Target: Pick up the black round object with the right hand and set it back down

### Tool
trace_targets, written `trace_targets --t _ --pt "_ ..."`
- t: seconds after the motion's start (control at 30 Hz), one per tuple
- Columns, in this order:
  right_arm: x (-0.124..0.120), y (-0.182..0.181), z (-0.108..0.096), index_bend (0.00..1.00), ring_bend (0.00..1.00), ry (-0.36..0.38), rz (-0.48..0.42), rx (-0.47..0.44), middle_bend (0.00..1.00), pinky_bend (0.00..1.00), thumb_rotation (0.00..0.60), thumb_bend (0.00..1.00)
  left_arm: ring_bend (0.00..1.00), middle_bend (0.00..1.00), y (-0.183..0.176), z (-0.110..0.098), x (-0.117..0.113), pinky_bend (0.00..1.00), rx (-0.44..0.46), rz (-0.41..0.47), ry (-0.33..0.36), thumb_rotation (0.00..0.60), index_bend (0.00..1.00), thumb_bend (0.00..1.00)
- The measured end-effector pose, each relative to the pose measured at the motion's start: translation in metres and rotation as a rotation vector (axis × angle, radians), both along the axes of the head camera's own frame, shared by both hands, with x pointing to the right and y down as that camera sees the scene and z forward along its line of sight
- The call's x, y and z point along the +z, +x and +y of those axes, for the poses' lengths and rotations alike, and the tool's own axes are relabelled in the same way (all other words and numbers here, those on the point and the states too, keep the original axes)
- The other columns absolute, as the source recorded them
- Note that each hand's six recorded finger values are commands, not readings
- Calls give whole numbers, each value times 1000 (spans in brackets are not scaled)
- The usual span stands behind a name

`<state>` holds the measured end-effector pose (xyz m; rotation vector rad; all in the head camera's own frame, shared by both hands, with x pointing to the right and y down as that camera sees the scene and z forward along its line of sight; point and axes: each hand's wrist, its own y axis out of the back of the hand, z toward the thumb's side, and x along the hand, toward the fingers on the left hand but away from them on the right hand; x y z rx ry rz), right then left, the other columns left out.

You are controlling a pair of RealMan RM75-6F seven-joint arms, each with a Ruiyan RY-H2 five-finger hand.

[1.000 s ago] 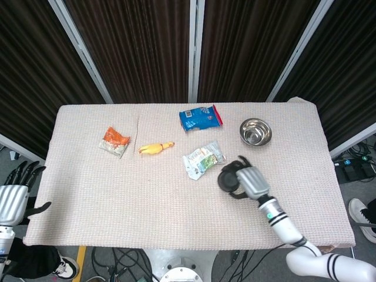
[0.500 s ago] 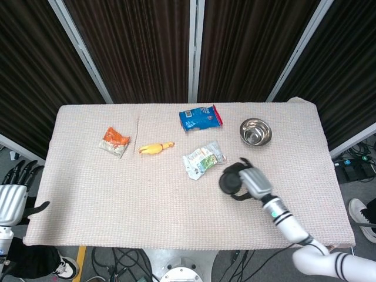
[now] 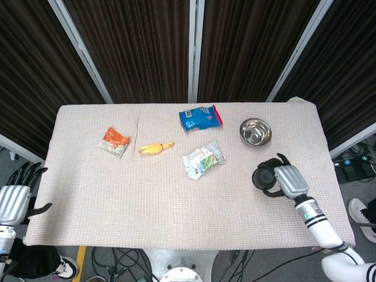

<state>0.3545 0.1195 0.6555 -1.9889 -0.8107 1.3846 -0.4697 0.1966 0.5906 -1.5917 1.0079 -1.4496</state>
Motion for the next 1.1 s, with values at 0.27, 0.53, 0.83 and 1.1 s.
trace_targets --t 0.27,0.53,0.83,1.1 --pt "40 -117 14 506 154 -60 -166 -148 525 0 600 204 0 65 0 0 -1 128 -1 -9 1 600 146 93" --pt "39 -132 28 505 153 -39 -233 -86 525 0 600 203 0 65 5 0 5 128 11 10 -8 600 146 92" --pt "-7 -14 -13 505 153 66 1 -57 524 0 600 204 0 65 3 3 2 128 6 6 -1 600 146 92" --pt "27 -141 12 505 153 -2 -230 -166 525 0 600 204 0 65 1 4 3 128 6 -4 -11 600 147 92"
